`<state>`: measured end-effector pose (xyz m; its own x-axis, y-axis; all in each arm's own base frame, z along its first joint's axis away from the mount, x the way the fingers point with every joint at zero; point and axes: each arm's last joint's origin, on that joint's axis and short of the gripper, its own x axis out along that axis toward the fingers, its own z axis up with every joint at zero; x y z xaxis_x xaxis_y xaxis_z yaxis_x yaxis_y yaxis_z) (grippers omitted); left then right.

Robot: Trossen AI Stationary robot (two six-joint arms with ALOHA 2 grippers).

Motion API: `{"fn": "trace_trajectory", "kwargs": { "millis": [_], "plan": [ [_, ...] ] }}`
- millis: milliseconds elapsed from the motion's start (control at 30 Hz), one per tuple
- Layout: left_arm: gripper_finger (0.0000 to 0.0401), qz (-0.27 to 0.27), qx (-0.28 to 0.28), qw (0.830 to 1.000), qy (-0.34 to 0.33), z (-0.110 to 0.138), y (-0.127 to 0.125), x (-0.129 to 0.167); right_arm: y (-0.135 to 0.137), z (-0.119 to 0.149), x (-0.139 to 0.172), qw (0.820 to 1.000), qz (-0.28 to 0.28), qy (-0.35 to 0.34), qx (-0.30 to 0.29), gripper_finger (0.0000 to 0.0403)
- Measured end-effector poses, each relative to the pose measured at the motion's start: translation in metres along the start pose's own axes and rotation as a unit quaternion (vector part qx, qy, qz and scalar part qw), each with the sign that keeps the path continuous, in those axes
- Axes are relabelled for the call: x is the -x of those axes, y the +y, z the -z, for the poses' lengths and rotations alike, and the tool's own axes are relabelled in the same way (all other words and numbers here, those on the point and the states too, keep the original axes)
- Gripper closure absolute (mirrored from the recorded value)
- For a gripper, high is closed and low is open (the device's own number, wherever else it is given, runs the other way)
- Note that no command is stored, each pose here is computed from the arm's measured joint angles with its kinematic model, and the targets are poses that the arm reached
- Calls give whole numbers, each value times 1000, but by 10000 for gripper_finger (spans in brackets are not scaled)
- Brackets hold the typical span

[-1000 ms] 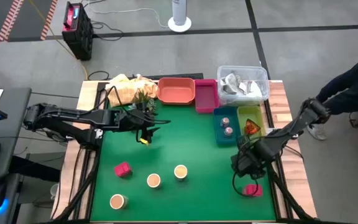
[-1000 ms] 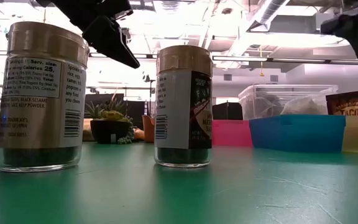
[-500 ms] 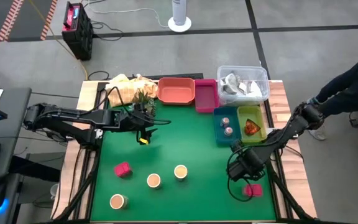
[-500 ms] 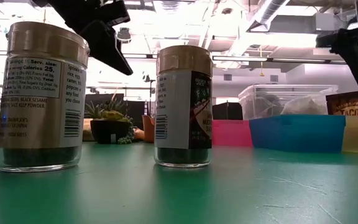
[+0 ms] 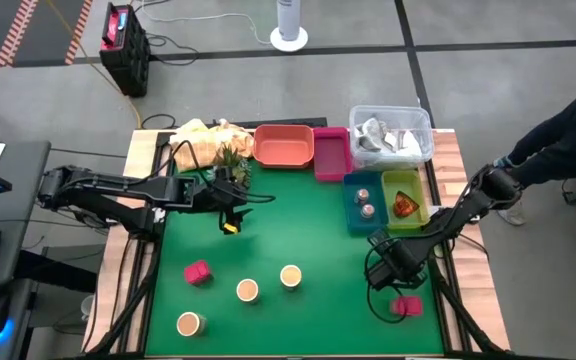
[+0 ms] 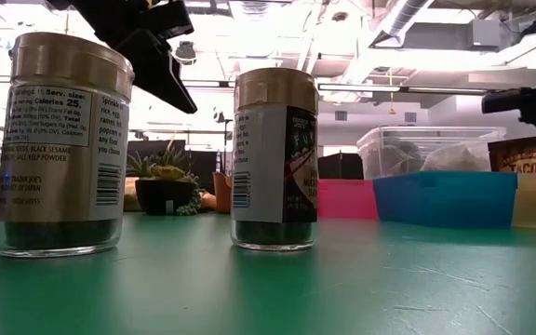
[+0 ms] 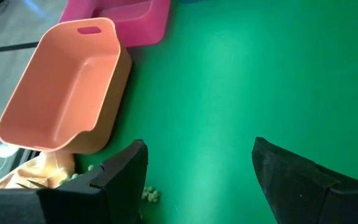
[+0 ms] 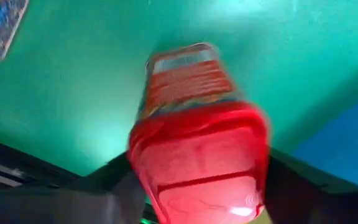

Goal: Sort spices by type
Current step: Put the red seasoning can into the pink bin

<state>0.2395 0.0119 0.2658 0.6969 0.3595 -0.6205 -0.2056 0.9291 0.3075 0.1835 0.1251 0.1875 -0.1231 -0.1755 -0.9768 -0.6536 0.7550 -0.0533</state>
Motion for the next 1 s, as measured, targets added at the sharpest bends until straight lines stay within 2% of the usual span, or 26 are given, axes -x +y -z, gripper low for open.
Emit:
{"fn": "trace_trajectory", "kwargs": {
  "millis": [100,233,467,567,667,800,867,1000],
  "plan": [
    [127,1,-3,1000,5,1,0,0,0,1,-2,1000,-1,4,22,170],
    [127,1,-6,1000,13,3,0,0,-2,0,3,999,6,4,53,170],
    [127,2,-5,1000,21,4,0,0,-31,-11,44,994,87,-43,59,170],
    [127,2,0,1000,19,4,0,0,-49,-14,60,988,125,-65,60,170],
    [127,17,13,1000,-6,3,-3,-3,-71,-11,70,980,176,-56,78,168],
    [127,76,37,994,-68,14,-12,-16,-106,-8,78,965,235,-61,95,167],
    [127,99,49,989,-93,21,-16,-21,-127,-3,79,961,250,-65,95,166],
    [127,104,71,986,-108,28,-16,-21,-169,16,76,957,276,-60,72,166]
  ]
}}
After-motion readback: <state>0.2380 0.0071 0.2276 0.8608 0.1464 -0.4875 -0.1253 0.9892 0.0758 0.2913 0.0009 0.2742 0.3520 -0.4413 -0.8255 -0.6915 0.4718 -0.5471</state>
